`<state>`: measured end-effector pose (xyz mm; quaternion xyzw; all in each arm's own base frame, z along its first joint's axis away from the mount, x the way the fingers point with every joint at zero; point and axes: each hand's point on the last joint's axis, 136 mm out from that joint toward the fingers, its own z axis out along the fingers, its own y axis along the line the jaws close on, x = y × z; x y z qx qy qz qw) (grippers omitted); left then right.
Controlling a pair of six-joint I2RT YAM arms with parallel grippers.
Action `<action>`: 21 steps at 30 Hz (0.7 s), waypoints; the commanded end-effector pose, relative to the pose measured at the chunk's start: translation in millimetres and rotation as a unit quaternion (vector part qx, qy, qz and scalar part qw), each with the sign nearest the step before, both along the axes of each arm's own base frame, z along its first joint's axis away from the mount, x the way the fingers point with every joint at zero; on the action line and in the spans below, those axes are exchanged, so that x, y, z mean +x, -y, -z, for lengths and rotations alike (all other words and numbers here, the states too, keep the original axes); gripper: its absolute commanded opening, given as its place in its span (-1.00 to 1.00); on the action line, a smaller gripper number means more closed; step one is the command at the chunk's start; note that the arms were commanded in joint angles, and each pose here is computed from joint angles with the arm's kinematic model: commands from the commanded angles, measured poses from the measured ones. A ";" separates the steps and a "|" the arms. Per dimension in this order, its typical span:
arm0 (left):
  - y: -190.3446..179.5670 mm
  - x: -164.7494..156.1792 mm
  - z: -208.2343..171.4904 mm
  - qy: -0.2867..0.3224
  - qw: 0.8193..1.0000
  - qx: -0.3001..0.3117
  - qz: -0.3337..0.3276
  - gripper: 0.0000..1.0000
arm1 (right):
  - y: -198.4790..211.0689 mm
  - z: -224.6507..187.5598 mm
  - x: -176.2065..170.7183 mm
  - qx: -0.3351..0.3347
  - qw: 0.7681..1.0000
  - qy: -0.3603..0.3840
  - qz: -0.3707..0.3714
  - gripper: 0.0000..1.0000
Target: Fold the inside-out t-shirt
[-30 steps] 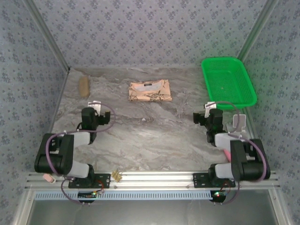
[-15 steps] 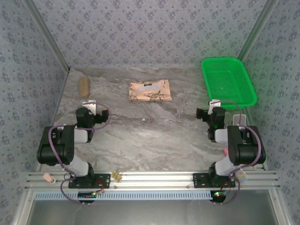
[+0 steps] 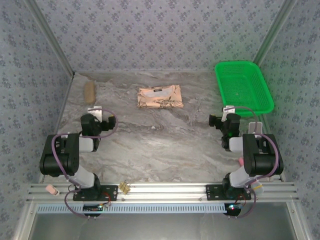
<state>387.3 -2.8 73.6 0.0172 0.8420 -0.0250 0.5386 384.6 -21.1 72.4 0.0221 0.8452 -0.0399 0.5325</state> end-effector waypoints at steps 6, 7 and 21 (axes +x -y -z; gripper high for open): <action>0.7 9.2 -16.7 0.026 1.000 -0.009 0.004 1.00 | -1.0 -11.5 6.3 -0.004 1.000 0.016 -0.005 1.00; 0.5 8.9 -15.9 0.025 1.000 -0.009 0.004 1.00 | -0.7 -11.6 6.6 -0.003 1.000 0.016 -0.005 1.00; 0.6 9.0 -16.2 0.025 1.000 -0.009 0.004 1.00 | -5.8 -10.6 6.5 -0.002 1.000 0.013 -0.021 1.00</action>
